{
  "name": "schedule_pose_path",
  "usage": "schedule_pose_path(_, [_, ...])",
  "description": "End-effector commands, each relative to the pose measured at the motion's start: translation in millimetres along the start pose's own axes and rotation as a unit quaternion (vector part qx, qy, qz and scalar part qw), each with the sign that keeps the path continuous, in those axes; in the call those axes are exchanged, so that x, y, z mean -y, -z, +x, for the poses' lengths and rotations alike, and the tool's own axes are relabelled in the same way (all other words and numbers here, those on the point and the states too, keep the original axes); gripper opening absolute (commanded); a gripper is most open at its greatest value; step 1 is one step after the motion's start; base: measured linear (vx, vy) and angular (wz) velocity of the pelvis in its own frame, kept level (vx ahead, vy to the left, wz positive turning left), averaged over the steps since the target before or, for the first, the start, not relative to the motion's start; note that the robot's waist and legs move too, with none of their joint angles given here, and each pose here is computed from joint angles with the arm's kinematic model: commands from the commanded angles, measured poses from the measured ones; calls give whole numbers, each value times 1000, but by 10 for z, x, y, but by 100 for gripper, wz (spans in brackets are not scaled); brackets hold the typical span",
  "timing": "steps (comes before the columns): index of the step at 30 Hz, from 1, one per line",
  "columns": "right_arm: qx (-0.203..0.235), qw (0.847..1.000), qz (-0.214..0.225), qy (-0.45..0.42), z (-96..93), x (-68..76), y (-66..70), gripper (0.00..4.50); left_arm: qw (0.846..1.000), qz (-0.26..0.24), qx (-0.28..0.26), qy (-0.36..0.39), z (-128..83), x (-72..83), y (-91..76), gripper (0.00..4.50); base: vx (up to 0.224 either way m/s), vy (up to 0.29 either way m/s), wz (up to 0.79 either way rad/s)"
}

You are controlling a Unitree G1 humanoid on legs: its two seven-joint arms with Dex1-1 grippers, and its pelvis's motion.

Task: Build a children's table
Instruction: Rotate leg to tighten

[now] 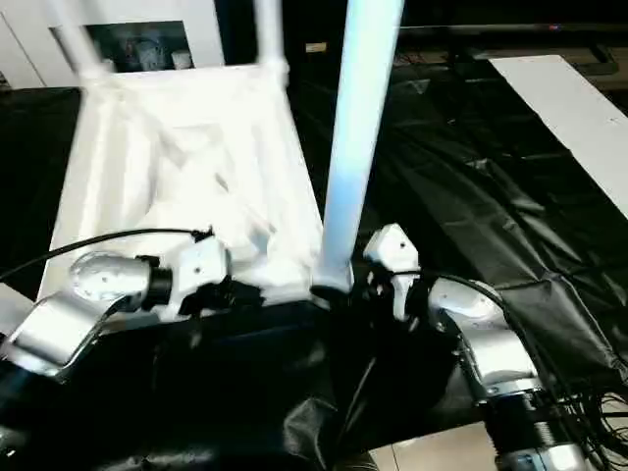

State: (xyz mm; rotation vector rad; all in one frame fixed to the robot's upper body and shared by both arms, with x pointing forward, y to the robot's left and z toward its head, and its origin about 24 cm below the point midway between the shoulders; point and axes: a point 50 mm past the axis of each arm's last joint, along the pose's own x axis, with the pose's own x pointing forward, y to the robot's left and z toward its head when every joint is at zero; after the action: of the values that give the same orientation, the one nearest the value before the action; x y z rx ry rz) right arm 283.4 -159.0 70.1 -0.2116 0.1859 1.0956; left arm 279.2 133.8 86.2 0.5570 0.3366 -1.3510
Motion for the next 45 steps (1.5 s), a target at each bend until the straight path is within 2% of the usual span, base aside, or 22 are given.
schedule_pose_path(1, [5,1000,-12,-11,-26,2,-55,412,997,-20,-26,70,113,201,136,0,0,0,0])
schedule_pose_path(5, [-3,999,-16,-33,-27,-15,-43,412,997,-23,-31,71,78,195,163,0,0,0,0])
schedule_pose_path(7, [3,999,-10,-37,-24,-11,-46,377,997,-23,-34,70,69,183,175,0,0,0,0])
schedule_pose_path(10, [7,999,-6,-41,-22,-11,-45,367,997,-25,-33,68,70,173,176,0,0,0,0])
schedule_pose_path(11, [7,999,-6,-42,-22,-12,-44,342,997,-25,-33,68,71,173,176,0,0,0,0])
schedule_pose_path(20, [0,999,0,-47,-19,-39,0,283,995,-36,-35,81,104,212,196,0,0,0,0])
schedule_pose_path(23, [-2,1000,10,-21,-1,-19,50,273,995,-48,-41,71,98,212,249,0,0,0,0])
schedule_pose_path(26, [8,998,39,43,57,32,123,270,996,-71,-40,40,154,184,279,0,0,0,0])
schedule_pose_path(30, [15,986,87,142,200,58,251,270,994,-104,-38,-22,319,91,292,0,-25,0,-1])
schedule_pose_path(31, [11,978,98,184,271,76,274,270,992,-109,-45,-43,381,44,297,0,0,0,0])
schedule_pose_path(32, [11,977,99,187,275,78,275,270,992,-109,-46,-44,384,40,297,0,0,0,0])
schedule_pose_path(33, [4,959,116,257,382,117,283,270,988,-124,-52,-77,472,-26,291,0,0,0,0])
schedule_pose_path(35, [-1,950,121,289,428,135,282,269,985,-130,-59,-96,505,-61,296,0,-25,2,-2])
schedule_pose_path(37, [-20,926,130,353,530,153,285,269,977,-139,-87,-138,565,-139,324,0,0,0,0])
schedule_pose_path(38, [-21,922,134,364,569,145,277,269,974,-139,-96,-149,576,-159,332,0,0,0,0])
schedule_pose_path(42, [-15,922,137,361,681,86,240,269,969,-145,-109,-167,599,-193,352,0,0,0,0])
schedule_pose_path(45, [28,932,145,331,768,28,129,269,967,-146,-119,-172,596,-212,373,0,0,0,0])
